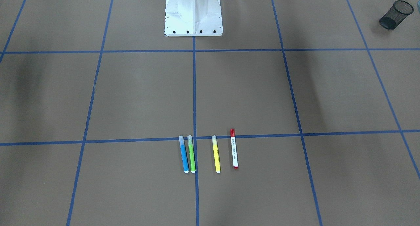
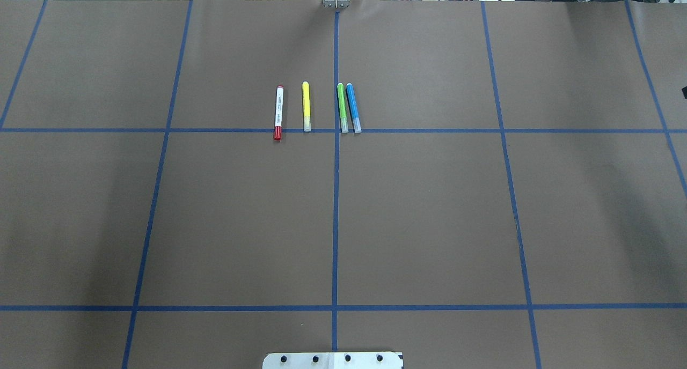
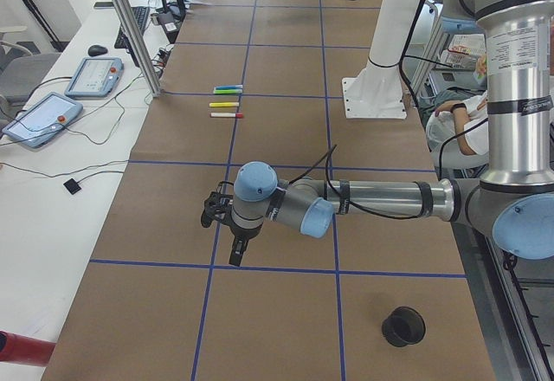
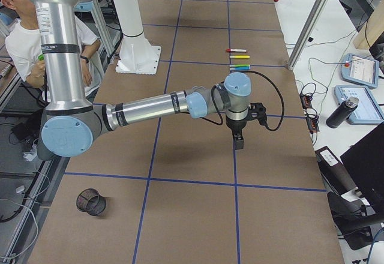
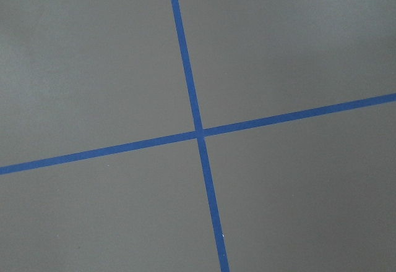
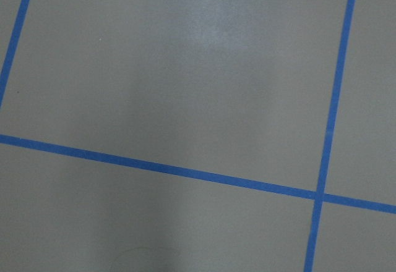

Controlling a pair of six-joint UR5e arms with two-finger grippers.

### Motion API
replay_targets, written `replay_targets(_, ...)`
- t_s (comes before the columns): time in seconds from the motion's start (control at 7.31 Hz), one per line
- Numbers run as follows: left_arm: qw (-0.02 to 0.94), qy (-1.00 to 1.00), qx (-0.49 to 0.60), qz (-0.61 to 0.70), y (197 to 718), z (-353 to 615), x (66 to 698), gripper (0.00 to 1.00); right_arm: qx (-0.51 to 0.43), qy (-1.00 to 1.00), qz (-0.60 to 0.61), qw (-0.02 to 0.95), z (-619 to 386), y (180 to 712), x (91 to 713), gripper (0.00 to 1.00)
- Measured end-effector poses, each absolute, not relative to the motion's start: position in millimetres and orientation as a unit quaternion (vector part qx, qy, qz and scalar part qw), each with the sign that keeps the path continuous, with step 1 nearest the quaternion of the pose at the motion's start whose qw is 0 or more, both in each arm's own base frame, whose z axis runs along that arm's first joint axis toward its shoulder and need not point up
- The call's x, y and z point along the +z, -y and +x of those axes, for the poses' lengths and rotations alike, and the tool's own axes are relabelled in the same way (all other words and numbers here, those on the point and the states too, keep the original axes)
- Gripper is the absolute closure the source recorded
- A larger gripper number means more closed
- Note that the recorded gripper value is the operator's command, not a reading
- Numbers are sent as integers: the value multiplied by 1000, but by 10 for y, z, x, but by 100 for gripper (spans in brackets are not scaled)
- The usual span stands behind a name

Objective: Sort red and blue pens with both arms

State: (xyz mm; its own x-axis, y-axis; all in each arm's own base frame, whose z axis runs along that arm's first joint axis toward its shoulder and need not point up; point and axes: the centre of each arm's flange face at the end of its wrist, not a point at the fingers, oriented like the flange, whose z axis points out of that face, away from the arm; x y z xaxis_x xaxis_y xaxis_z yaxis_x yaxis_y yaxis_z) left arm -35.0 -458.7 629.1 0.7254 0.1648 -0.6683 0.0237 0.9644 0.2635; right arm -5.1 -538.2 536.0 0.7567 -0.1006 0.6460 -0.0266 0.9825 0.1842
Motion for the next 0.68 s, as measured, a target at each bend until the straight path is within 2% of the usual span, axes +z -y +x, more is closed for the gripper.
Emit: replay_targets(0.68, 921, -369, 35, 123, 4614, -349, 6341, 0, 15, 367, 70, 927, 307, 4952, 5670, 0)
